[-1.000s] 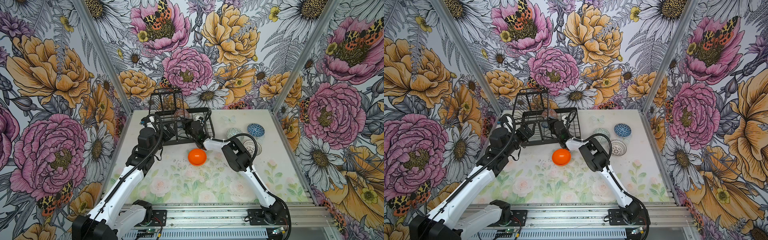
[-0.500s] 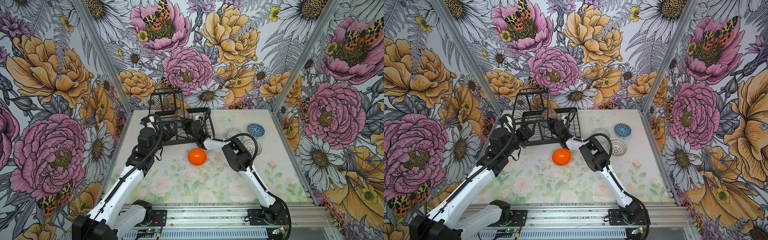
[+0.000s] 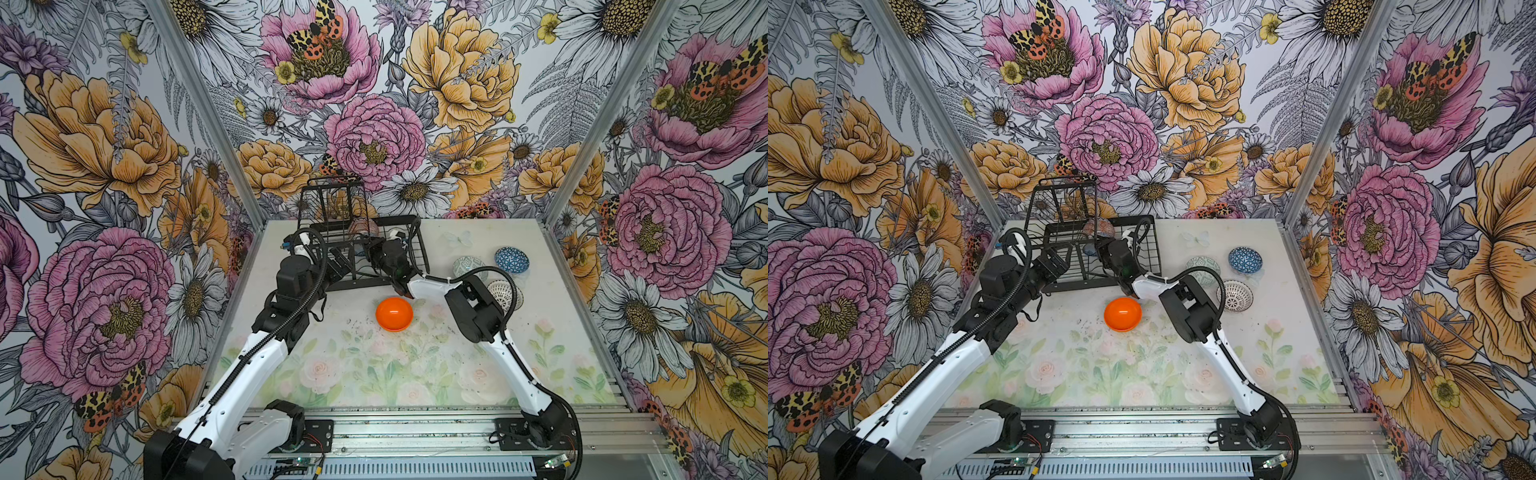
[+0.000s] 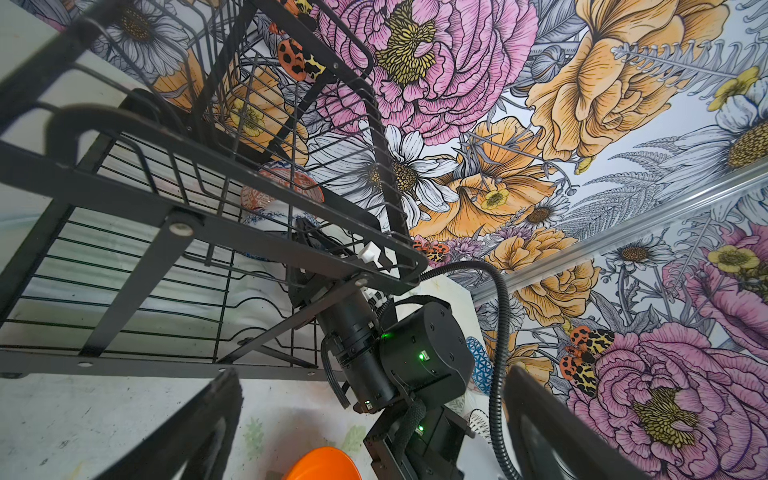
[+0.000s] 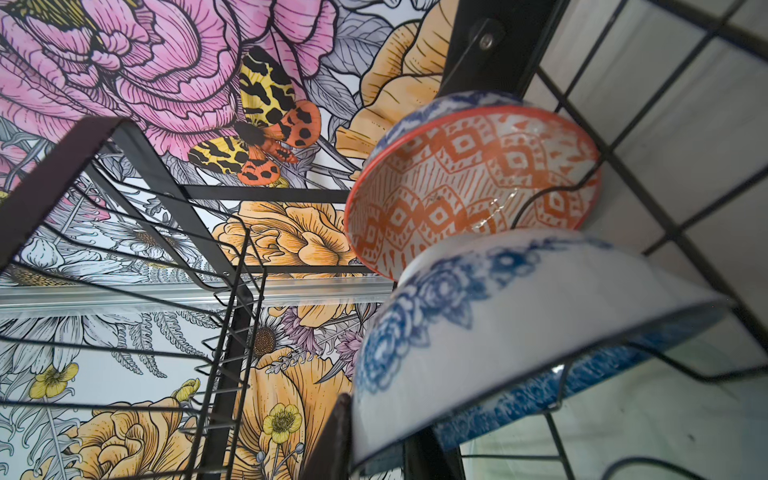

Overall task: Load bowls into a dish rack
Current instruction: Place the bowl in the dish rack.

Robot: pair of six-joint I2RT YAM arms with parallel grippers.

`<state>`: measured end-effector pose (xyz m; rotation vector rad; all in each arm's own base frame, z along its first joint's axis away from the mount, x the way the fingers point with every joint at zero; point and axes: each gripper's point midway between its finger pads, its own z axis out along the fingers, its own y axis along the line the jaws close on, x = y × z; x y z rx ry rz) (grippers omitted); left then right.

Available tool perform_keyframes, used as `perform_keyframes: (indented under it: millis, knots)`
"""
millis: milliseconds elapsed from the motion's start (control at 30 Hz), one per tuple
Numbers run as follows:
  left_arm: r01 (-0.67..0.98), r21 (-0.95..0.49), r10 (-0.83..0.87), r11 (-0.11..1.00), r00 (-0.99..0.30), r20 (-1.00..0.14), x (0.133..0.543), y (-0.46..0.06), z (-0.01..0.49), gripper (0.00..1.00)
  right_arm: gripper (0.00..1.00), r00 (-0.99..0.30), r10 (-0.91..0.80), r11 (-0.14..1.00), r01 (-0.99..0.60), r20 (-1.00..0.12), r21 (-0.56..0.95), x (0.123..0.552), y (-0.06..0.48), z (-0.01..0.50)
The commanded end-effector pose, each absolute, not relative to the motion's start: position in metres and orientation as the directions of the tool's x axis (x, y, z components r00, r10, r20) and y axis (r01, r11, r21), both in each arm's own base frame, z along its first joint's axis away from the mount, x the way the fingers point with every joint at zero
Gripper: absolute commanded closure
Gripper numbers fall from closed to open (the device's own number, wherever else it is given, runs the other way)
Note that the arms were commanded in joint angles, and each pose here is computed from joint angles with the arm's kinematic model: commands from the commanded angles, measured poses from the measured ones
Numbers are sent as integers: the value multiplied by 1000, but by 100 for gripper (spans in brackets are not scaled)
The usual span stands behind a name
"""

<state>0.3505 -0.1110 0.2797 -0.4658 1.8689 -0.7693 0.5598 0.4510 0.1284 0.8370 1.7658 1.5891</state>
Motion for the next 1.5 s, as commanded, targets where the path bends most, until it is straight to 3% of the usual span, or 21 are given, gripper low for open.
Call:
perform_keyframes:
  millis: [0, 1467]
  knots:
    - [42, -700, -630, 713, -400, -666, 347, -113, 285, 1, 77, -634, 771, 107, 28, -65, 994, 555, 453, 153]
    - [38, -700, -631, 713, -400, -665, 346, -113, 283, 1, 67, -658, 743, 124, -49, -125, 991, 558, 439, 187]
